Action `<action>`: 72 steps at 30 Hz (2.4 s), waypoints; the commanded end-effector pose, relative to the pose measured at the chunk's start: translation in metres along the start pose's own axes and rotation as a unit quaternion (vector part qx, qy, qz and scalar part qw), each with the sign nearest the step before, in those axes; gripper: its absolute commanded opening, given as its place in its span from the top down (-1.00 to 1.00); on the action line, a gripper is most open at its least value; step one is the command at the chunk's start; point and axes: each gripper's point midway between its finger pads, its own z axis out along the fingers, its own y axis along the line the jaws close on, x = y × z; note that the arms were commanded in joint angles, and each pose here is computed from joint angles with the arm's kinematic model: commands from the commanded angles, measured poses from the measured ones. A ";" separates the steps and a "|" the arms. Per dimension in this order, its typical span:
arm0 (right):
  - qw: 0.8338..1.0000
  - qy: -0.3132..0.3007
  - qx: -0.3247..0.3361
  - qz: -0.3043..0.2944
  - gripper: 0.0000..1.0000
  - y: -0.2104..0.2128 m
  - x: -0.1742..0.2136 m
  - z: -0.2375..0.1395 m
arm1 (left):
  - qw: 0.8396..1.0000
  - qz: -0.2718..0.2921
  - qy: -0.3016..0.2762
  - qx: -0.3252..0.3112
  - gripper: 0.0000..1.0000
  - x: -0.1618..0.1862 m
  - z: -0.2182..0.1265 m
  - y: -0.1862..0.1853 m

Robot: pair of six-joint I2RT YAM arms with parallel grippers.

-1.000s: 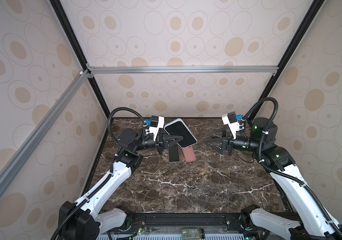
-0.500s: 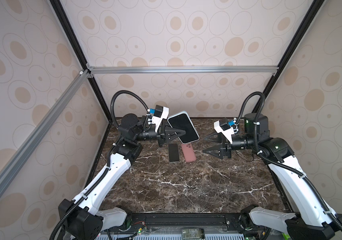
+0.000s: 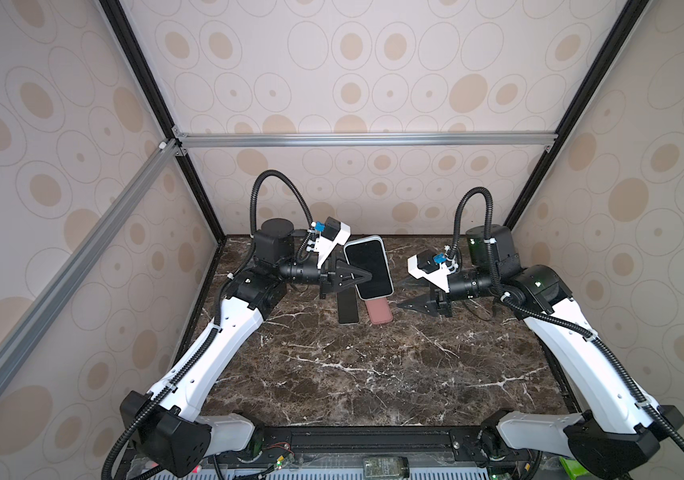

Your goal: Take the phone out of the phone case

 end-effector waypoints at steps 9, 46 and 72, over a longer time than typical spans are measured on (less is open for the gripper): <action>0.998 0.046 -0.001 -0.042 0.09 -0.004 0.011 0.014 | 0.998 0.053 0.002 0.033 1.00 -0.013 -0.005 -0.020; 0.987 0.086 -0.069 -0.118 0.88 0.040 0.009 0.037 | 0.996 0.027 0.060 0.059 1.00 0.016 0.003 -0.007; 0.972 0.056 0.033 -0.226 1.00 0.032 -0.010 0.037 | 0.986 -0.016 0.112 0.124 1.00 0.061 0.028 -0.027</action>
